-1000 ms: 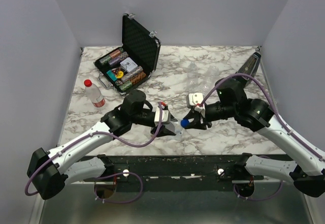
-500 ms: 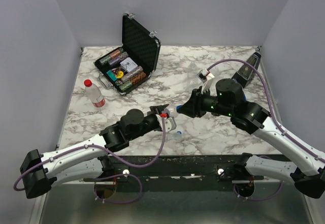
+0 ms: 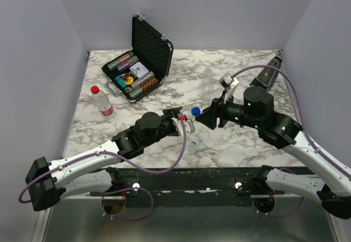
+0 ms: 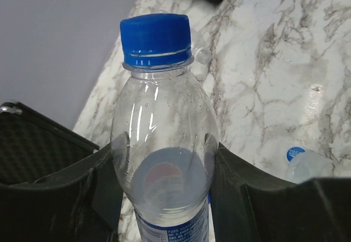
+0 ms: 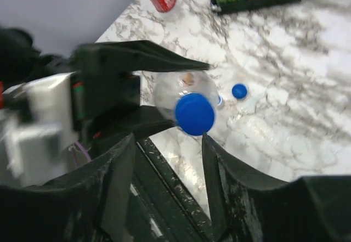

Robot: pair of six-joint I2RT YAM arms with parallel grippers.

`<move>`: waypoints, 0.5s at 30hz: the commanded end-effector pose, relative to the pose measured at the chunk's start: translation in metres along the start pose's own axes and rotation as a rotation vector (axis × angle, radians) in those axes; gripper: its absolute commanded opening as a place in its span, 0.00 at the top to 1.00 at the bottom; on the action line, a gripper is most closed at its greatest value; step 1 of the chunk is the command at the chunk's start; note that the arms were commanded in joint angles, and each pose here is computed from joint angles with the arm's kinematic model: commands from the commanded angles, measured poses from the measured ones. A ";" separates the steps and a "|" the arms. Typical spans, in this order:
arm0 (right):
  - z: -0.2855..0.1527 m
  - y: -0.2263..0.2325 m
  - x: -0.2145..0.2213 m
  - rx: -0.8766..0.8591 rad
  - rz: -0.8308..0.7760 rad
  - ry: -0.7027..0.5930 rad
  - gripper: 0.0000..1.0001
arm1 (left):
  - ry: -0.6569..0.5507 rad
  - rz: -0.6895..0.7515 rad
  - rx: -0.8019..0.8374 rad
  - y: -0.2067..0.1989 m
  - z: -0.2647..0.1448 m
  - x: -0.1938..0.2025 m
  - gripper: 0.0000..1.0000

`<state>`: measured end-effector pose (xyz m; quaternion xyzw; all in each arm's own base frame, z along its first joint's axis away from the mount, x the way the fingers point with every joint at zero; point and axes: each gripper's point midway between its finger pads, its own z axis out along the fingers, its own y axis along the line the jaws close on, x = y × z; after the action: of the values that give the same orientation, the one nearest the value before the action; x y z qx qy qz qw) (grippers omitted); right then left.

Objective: Screw on the bottle caps

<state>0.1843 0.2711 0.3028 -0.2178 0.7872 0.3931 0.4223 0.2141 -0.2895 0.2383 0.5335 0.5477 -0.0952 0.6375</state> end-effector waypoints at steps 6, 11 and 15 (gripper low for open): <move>-0.065 0.038 -0.018 -0.249 -0.704 -0.034 0.29 | -0.172 -0.246 0.720 -0.083 -0.024 -0.033 1.00; -0.071 0.043 0.006 -0.381 -0.877 0.057 0.27 | -0.199 -0.307 0.877 -0.099 -0.033 -0.041 1.00; -0.069 0.039 0.024 -0.444 -0.965 0.113 0.28 | -0.206 -0.319 0.903 -0.102 -0.034 -0.043 1.00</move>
<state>0.1302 0.2421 0.3501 -0.5707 0.5700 0.3083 0.5044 0.1352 -0.3249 0.2078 0.6444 0.4992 -0.4058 0.4134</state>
